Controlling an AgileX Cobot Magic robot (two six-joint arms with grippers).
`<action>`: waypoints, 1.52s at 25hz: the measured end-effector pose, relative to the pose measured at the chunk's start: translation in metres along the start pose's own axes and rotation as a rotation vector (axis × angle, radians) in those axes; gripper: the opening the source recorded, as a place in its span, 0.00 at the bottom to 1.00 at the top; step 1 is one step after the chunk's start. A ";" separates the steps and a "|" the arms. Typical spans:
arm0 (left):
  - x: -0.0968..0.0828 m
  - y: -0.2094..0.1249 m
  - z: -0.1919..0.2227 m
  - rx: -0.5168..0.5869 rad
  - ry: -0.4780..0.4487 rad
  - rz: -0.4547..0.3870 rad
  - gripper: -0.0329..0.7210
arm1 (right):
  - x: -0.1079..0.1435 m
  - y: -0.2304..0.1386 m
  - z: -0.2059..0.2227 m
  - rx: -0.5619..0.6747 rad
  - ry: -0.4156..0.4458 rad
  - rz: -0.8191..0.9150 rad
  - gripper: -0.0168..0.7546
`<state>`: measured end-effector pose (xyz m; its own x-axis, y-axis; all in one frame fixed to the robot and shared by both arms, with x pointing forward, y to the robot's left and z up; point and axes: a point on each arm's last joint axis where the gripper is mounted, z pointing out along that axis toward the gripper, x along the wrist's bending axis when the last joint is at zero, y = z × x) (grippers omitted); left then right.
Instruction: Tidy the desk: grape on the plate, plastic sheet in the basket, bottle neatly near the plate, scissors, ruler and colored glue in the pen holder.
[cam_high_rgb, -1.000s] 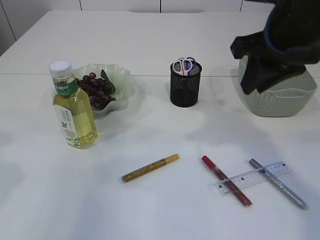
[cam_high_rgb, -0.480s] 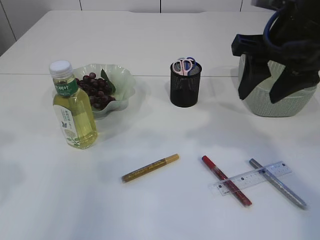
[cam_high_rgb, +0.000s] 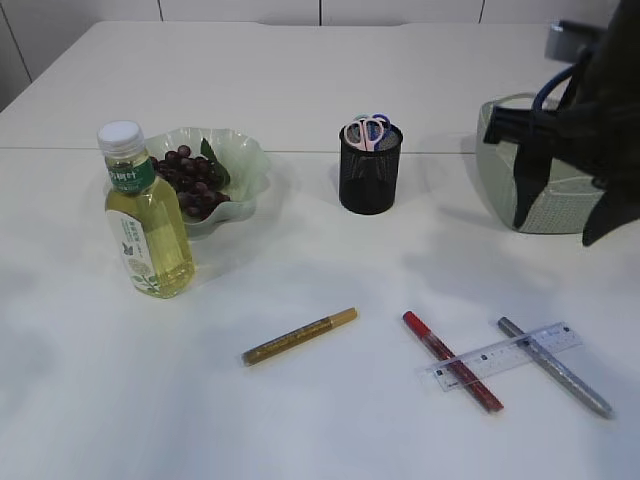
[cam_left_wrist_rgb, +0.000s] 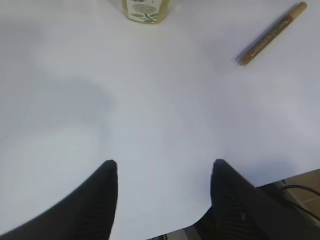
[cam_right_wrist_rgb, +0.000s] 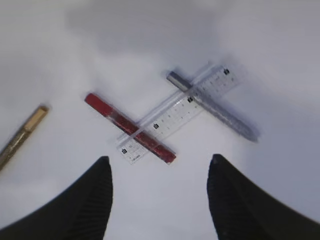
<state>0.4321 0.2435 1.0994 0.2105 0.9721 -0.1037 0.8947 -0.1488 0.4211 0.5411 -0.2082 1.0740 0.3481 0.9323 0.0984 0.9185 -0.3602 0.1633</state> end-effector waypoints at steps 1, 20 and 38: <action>-0.003 0.000 0.000 0.003 -0.006 0.012 0.62 | 0.001 -0.001 0.009 0.030 -0.011 0.037 0.64; -0.010 -0.003 0.001 0.015 0.018 0.094 0.62 | 0.025 0.000 0.119 0.351 -0.117 0.294 0.64; -0.009 -0.003 0.001 0.017 0.028 0.098 0.62 | 0.024 0.014 0.114 0.243 -0.151 0.261 0.61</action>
<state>0.4280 0.2347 1.0986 0.2867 0.9573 -0.0370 0.8768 -0.2467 0.4128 0.5841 -0.1872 0.9672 0.5832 0.8113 -0.0424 0.8067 -0.5845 -0.0874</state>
